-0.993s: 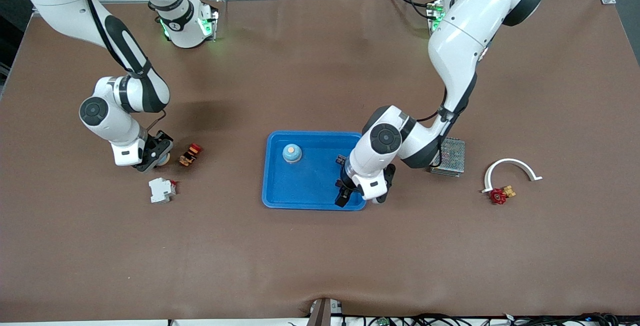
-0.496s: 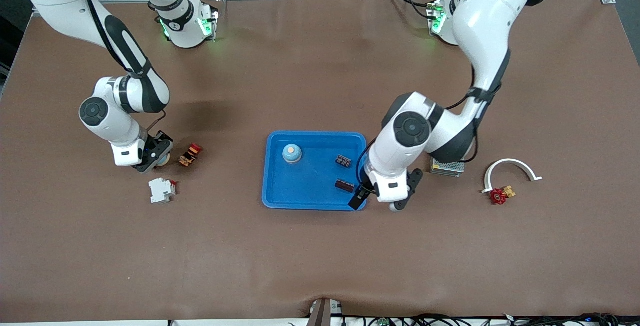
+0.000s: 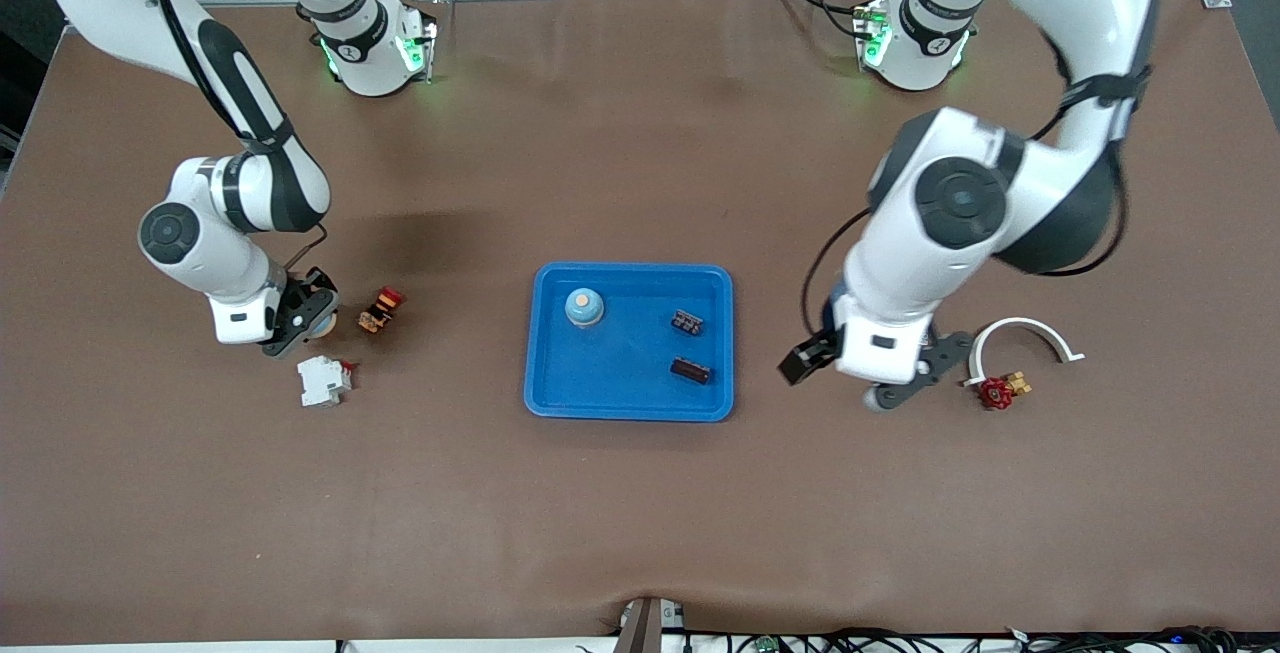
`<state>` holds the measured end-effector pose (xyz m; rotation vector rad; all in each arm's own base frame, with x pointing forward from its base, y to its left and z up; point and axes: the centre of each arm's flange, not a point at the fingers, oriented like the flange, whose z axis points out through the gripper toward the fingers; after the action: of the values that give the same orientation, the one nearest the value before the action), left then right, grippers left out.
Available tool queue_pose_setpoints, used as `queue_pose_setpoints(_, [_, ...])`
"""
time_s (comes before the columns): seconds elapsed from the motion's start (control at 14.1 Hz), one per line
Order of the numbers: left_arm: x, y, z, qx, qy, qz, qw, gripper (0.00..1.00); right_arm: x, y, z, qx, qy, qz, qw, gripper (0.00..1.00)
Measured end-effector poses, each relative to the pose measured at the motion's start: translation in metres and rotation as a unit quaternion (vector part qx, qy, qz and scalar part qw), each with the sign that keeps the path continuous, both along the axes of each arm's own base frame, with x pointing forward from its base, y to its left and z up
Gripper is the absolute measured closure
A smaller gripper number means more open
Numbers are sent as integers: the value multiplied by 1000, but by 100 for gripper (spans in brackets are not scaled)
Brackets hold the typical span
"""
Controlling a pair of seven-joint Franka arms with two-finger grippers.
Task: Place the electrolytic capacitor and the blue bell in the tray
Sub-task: 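Open the left gripper to release the capacitor in the tray, then withdraw the left arm to rest while the right gripper lifts the bell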
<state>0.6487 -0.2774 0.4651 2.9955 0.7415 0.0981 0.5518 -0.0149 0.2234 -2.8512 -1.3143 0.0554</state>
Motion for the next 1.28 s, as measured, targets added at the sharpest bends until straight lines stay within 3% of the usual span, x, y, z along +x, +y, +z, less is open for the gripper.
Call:
queue_pose_setpoints(0.14, [1, 40, 30, 15, 2, -43, 999, 0, 12, 1, 27, 10, 29, -11, 999, 36])
queue_pose_setpoints(0.35, [-5, 93, 70, 33, 8, -87, 996, 0, 31, 8, 63, 14, 51, -33, 998, 36])
queue_pose_setpoints(0.71, [-28, 137, 121, 51, 16, -127, 991, 0, 55, 88, 130, -1, 53, -142, 988, 36])
queue_pose_setpoints(0.92, [-50, 160, 153, 65, 27, -169, 983, 0, 56, 161, 169, -2, 38, -214, 976, 36])
queue_pose_setpoints(1.28, [-90, 198, 188, 82, 49, -213, 973, 0, 53, 247, 185, 65, 53, -334, 939, 36])
